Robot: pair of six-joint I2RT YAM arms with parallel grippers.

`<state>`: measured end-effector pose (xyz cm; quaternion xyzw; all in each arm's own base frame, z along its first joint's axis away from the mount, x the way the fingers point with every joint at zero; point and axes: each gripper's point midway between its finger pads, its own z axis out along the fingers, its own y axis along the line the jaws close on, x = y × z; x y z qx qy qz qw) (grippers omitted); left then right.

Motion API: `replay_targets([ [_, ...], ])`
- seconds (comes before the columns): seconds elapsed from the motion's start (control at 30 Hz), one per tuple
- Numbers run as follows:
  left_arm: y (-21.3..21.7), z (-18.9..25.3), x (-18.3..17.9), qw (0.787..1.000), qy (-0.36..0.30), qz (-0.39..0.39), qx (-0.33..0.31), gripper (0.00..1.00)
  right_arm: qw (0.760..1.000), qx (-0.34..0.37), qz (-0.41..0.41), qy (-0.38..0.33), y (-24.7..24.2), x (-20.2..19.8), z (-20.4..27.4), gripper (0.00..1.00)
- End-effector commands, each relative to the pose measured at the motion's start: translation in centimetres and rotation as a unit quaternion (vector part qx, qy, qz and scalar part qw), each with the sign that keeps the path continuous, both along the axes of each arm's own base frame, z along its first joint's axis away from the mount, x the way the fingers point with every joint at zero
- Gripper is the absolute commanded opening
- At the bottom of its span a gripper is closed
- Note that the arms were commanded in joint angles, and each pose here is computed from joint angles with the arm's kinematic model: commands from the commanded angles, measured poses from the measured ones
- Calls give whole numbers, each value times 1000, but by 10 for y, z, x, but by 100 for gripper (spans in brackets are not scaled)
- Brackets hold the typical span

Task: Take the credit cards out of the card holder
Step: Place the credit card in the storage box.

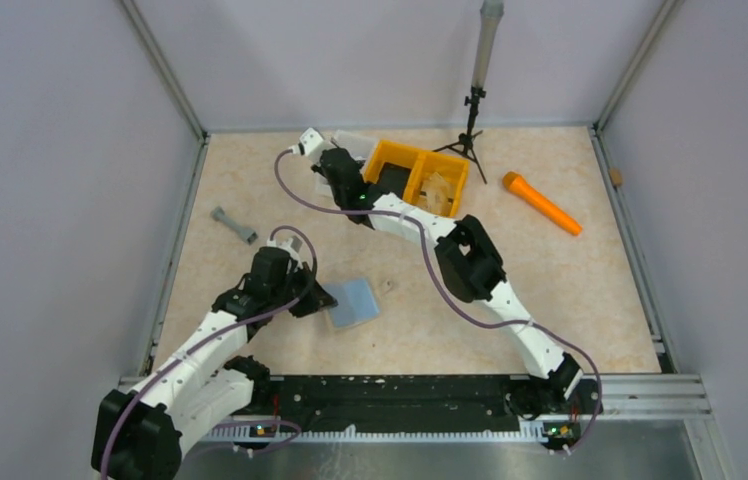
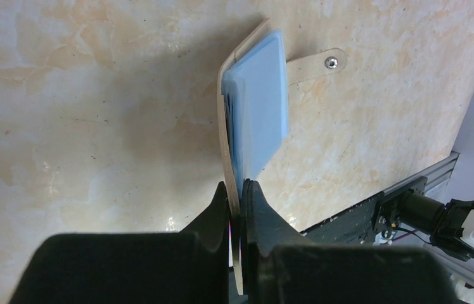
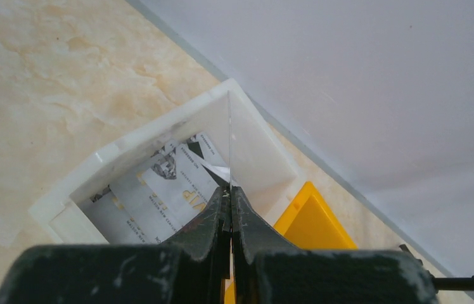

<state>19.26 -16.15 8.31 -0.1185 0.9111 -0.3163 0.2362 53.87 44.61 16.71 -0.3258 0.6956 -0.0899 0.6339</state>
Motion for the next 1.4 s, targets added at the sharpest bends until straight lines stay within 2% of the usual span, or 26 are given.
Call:
replay_targets([
  [0.0,-6,7,8,999,-26,-13,-17,0,998,-6,-24,-60,5,1,26,0],
  [0.3,-7,4,4,999,-23,-21,-21,0,994,-74,-33,-74,4,4,-5,0],
  [0.47,-8,5,4,999,-23,-20,-23,0,993,-87,-26,-74,5,5,-10,0],
  [0.67,-8,6,4,999,-22,-21,-26,0,994,-88,-13,-67,8,3,-11,21],
  [0.83,-8,8,4,999,-23,-21,-27,0,997,-52,10,-55,13,-5,11,28],
  [1.1,-8,14,4,999,-28,-22,-29,0,995,72,69,-11,9,-47,91,31],
  [1.2,-8,14,4,999,-32,-23,-29,0,991,111,61,30,-8,-69,95,37],
  [1.37,-10,13,2,998,-33,-40,-27,0,984,146,56,82,-44,-111,95,39],
])
